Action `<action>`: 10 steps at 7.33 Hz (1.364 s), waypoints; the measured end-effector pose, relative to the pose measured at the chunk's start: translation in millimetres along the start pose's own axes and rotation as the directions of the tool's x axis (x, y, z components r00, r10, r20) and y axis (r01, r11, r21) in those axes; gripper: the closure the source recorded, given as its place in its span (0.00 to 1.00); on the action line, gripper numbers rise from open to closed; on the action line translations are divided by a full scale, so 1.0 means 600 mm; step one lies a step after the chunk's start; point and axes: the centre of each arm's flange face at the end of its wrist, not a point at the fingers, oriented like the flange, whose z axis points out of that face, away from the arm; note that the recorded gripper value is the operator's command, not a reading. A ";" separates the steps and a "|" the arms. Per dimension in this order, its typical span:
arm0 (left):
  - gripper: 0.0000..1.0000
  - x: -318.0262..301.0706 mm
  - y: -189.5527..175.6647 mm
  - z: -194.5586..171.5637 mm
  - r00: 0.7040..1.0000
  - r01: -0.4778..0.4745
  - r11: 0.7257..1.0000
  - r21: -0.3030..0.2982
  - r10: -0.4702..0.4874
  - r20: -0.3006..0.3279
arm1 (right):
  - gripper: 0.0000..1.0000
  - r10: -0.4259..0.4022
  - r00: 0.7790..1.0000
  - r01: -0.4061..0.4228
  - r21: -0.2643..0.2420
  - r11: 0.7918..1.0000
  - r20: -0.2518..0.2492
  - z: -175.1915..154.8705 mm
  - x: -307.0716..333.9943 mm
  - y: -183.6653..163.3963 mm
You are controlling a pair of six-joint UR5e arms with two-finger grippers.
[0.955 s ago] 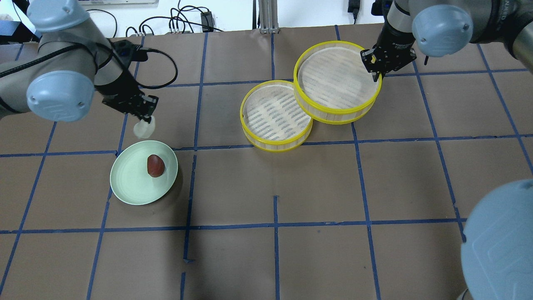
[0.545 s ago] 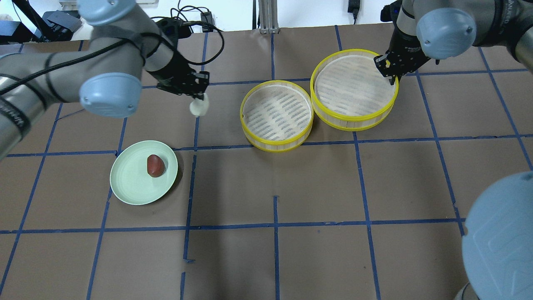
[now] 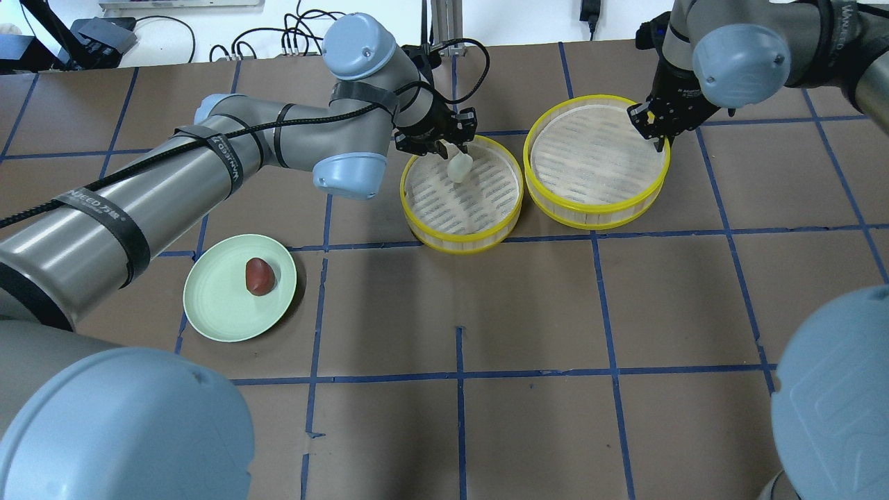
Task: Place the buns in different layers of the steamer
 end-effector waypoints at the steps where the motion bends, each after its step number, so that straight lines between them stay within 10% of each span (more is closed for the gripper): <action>1: 0.00 0.002 0.000 -0.005 1.000 -0.009 1.000 0.005 0.009 0.001 | 0.91 0.002 1.000 -0.002 -0.001 1.000 0.001 0.000 0.000 0.000; 5: 0.00 -0.097 -0.003 -0.077 0.938 -0.267 0.964 0.001 0.260 0.230 | 0.91 0.171 0.979 -0.175 0.023 0.984 0.108 -0.043 -0.040 0.008; 10: 0.00 -0.541 0.047 -0.153 0.941 -0.119 0.974 -0.193 0.172 0.290 | 0.92 0.361 0.911 -0.366 -0.012 0.931 0.198 -0.048 -0.232 0.002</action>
